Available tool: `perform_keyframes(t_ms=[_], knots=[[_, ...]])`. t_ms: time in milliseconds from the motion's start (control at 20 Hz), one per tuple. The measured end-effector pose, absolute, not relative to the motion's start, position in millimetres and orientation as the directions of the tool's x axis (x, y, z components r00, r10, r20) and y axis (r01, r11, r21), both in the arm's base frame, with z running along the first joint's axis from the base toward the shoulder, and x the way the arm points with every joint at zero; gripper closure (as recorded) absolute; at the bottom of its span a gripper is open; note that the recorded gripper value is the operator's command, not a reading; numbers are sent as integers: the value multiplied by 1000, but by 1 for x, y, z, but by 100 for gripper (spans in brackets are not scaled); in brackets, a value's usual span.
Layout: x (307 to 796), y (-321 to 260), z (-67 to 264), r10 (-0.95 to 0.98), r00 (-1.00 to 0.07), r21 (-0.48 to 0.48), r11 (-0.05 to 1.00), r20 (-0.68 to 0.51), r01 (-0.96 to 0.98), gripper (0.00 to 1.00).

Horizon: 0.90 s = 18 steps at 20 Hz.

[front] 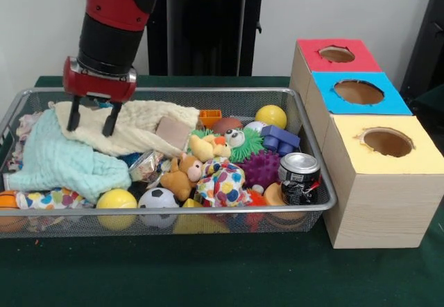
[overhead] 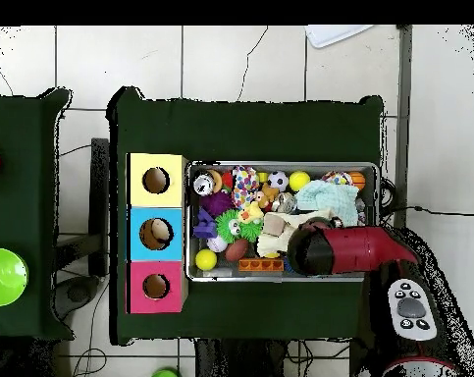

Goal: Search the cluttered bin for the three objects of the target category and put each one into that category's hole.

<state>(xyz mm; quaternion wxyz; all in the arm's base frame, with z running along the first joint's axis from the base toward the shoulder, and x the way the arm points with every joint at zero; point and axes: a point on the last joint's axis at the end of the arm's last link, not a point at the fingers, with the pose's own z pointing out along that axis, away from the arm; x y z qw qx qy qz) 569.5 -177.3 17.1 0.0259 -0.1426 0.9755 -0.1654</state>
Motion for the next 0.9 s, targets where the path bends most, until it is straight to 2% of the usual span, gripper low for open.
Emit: perform_keyframes(t_ms=[450, 700, 900], knots=[[543, -183, 37, -203, -958, -308, 915, 200, -259, 0], [540, -182, 35, -226, -948, -316, 903, 224, -290, 0], [539, -177, 22, -314, -919, -344, 857, 238, -382, 0]])
